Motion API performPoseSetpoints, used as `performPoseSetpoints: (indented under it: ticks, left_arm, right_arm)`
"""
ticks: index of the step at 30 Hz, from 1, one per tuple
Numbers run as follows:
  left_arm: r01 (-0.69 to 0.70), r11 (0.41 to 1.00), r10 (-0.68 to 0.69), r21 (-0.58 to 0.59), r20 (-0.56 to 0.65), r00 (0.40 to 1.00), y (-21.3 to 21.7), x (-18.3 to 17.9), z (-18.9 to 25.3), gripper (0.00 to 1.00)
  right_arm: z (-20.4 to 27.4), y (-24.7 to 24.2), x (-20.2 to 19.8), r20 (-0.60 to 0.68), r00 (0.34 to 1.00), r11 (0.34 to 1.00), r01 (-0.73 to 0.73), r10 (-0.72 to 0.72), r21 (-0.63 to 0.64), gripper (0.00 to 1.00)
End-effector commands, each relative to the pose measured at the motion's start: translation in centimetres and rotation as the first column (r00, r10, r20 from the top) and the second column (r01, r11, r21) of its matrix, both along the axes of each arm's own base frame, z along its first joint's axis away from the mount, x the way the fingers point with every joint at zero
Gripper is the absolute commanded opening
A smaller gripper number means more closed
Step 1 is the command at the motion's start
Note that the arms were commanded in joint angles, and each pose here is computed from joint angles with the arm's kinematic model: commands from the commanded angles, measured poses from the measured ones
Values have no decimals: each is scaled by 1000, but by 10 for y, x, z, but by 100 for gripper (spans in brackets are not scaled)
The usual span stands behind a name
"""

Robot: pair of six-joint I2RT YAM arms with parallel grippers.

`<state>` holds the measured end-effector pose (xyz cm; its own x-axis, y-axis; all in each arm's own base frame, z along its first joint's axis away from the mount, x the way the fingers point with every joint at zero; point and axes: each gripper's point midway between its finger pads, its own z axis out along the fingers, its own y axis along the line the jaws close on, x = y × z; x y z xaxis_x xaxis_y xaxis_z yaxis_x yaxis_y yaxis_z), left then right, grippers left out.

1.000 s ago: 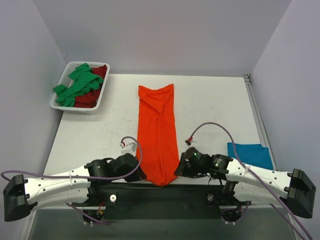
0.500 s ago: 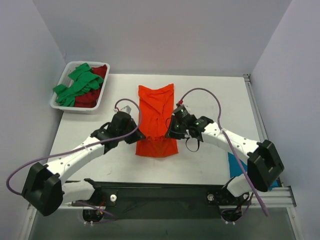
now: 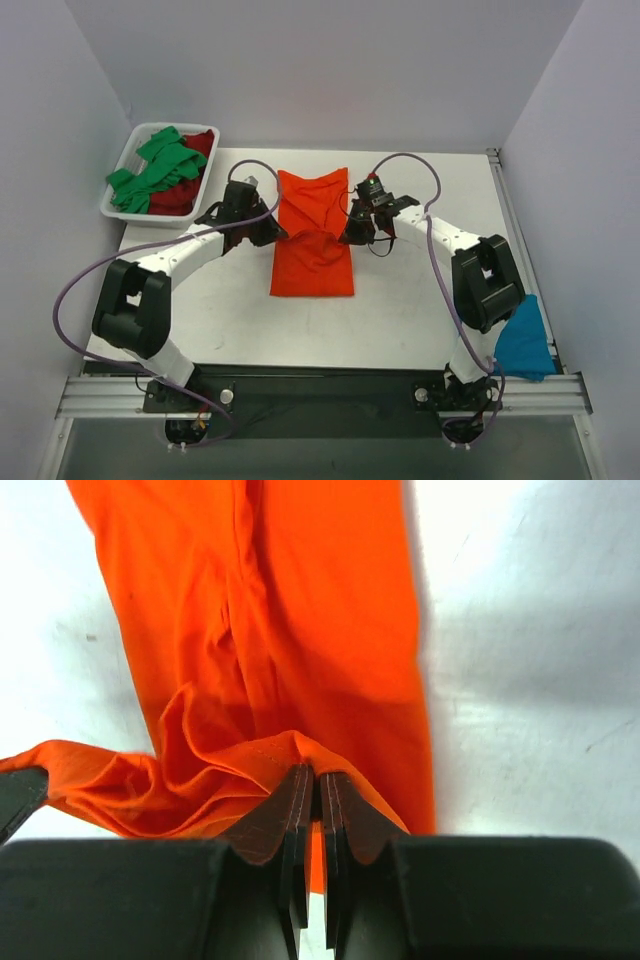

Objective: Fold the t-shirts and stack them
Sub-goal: Fold the folded rectangular tshirt in 1/3 of the way

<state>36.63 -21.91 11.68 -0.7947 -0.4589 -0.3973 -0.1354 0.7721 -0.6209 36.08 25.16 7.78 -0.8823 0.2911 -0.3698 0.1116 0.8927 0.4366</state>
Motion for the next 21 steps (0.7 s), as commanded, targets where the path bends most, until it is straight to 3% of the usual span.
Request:
performPoseSetpoints:
  ticks: [1, 17, 19, 20, 21]
  left_arm:
    - [41, 998, -36, -48, 111, 993, -8, 35, 30, 0]
    - [56, 997, -53, -56, 57, 997, -7, 84, 0, 1]
    - [43, 998, -41, -50, 51, 998, -3, 93, -7, 7]
    - [39, 998, -37, -50, 49, 998, 0, 96, -10, 15]
    - [35, 998, -33, -53, 42, 999, 2, 99, -15, 23]
  right_arm:
    - [12, 5, 20, 18, 1000, 999, -17, 16, 41, 0]
    - [-7, -15, 63, -24, 1000, 996, 20, -18, 82, 0]
    - [-10, -18, 70, -29, 999, 996, 20, -17, 90, 7]
    - [-10, -18, 72, -35, 999, 995, 14, -11, 101, 13]
    - [-10, -18, 77, -32, 999, 994, 10, -7, 106, 25]
